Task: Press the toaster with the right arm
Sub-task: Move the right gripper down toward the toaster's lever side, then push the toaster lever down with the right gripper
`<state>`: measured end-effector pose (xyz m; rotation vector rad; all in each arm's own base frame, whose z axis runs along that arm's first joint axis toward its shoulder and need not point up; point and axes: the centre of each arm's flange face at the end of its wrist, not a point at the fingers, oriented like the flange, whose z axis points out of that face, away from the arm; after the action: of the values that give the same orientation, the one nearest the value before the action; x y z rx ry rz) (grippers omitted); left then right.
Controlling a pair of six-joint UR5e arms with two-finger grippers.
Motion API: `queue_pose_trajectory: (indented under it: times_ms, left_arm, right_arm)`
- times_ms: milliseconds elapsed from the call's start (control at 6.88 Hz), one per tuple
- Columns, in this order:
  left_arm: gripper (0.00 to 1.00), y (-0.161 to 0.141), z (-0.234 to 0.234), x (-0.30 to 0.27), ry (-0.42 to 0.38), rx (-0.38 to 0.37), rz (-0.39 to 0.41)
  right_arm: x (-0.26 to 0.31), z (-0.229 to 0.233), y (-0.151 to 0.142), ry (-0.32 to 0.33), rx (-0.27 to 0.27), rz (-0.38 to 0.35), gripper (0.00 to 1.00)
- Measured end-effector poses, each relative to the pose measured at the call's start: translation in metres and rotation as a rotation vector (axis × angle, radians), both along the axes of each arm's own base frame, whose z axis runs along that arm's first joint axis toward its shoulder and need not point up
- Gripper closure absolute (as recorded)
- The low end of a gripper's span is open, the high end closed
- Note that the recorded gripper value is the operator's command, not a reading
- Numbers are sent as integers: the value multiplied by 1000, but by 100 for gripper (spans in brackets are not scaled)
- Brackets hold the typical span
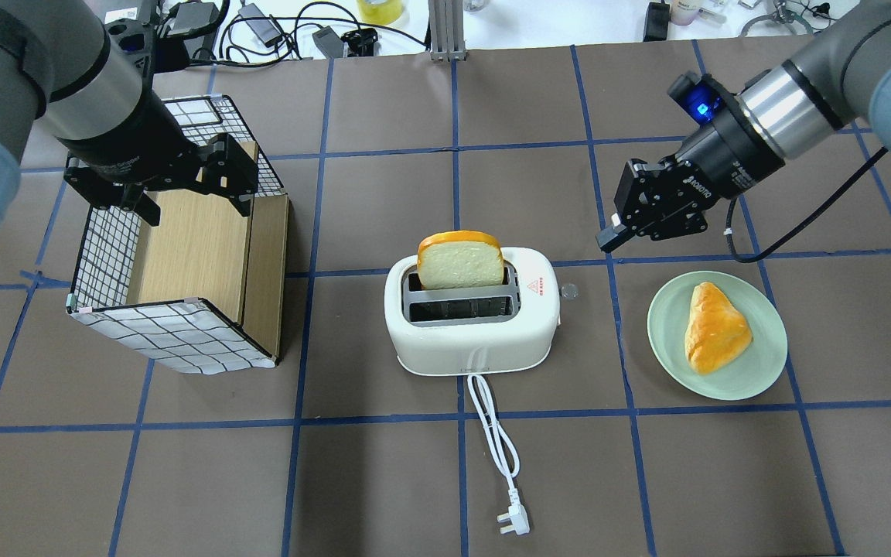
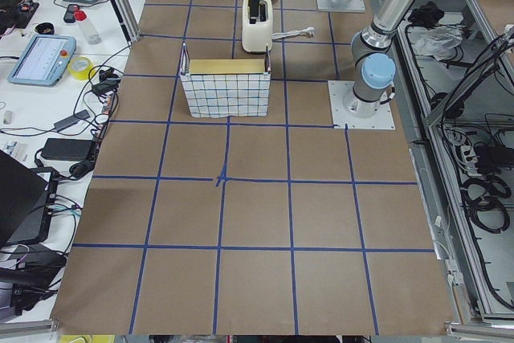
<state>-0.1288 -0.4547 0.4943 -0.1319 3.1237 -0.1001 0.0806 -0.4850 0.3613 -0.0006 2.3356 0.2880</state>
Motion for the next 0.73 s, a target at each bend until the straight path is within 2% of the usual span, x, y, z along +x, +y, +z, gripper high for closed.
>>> queue_pose_trajectory:
  times_ms: [291,436,727]
  left_arm:
    - [0,0,0,0,0,0,0]
    - [0,0,0,0,0,0,0]
    - [0,0,0,0,0,0,0]
  right_arm:
    - [-4,-51,11,-86,-76,-19,100]
    - [-2,-72,18,-104,-111,-30,100]
    - [0,-90,22,-113,-135,-37,100]
